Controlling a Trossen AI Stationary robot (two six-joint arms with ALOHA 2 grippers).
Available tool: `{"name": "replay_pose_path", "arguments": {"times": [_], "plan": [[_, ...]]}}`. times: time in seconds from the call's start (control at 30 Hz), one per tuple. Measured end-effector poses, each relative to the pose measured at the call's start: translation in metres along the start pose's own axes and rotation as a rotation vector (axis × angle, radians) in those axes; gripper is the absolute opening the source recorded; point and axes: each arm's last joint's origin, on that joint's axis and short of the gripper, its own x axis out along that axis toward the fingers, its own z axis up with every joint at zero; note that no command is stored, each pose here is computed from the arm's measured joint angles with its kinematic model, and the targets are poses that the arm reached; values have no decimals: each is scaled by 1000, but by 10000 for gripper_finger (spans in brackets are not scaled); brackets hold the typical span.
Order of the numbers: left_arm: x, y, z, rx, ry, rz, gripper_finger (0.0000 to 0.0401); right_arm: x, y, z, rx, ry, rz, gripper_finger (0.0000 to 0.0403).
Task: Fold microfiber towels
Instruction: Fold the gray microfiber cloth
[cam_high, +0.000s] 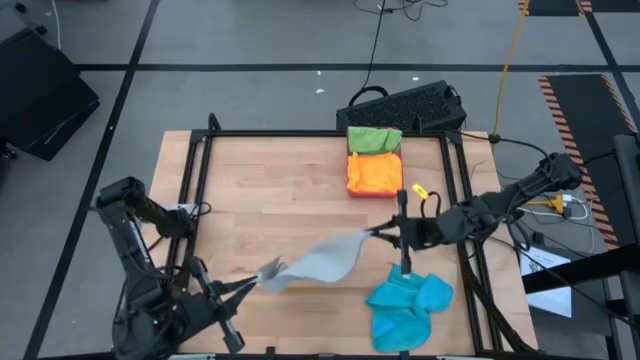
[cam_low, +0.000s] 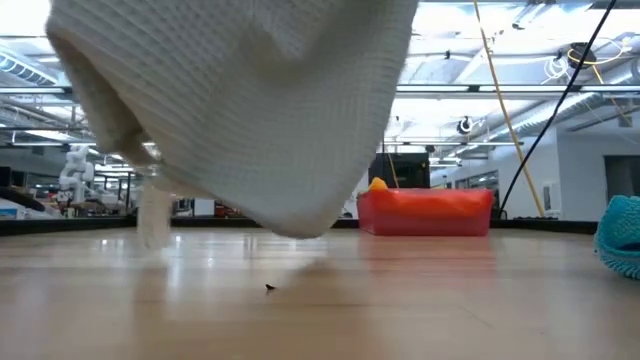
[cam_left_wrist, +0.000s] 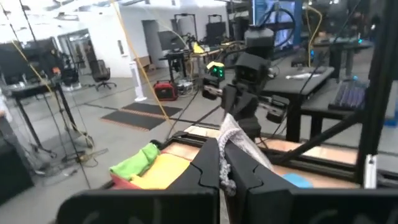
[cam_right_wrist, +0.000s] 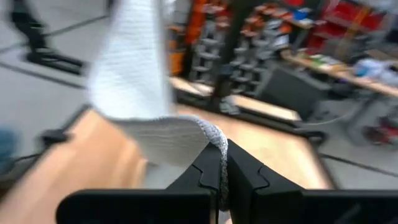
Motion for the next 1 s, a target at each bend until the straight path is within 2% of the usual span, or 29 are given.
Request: {"name": "replay_pose_path", "arguments": {"times": [0.07, 0.17, 0.23, 0.27, 0.33, 0.4, 0.47, 0.5, 0.6, 0.67, 0.73, 0.83, 0.93, 1.0], "plan": [[-1, -4, -3, -31, -6, -43, 1, -2, 6, -1, 21, 8, 70, 4], [-9, -9, -4, -94, -19, -217, 1, -6, 17, -1, 56, 3, 209, 4], [-14, -11, -3, -92, -26, -308, 1, -9, 22, 0, 75, -3, 289, 4], [-16, -11, -4, -78, -26, -315, 1, -10, 24, 1, 79, -7, 315, 4], [-16, -9, -9, -27, -12, -225, 1, -13, 26, 2, 91, -14, 343, 4], [-11, -4, -19, 60, -3, -49, 1, -16, 27, 3, 96, -23, 336, 4], [5, 3, -35, 184, 4, 3, 1, -21, 25, 5, 98, -35, 295, 4], [12, 9, -40, 200, 10, 20, 1, -23, 23, 6, 96, -40, 274, 4], [40, 28, -42, 91, 34, 83, 1, -29, 18, 7, 84, -49, 216, 4], [62, 34, -43, 59, 120, 15, 2, -33, 13, 6, 62, -30, 156, 4], [81, 34, -50, 52, 210, -67, 4, -36, 6, 5, 28, -14, 46, 4], [104, 38, -49, 36, 282, -153, 4, -40, -9, 1, -45, 41, -192, 4], [114, 52, -51, 78, 320, -94, 2, -42, -25, -2, -121, 102, -404, 4], [117, 70, -51, 107, 344, -23, 4, -41, -32, -3, -155, 124, -447, 4]]}}
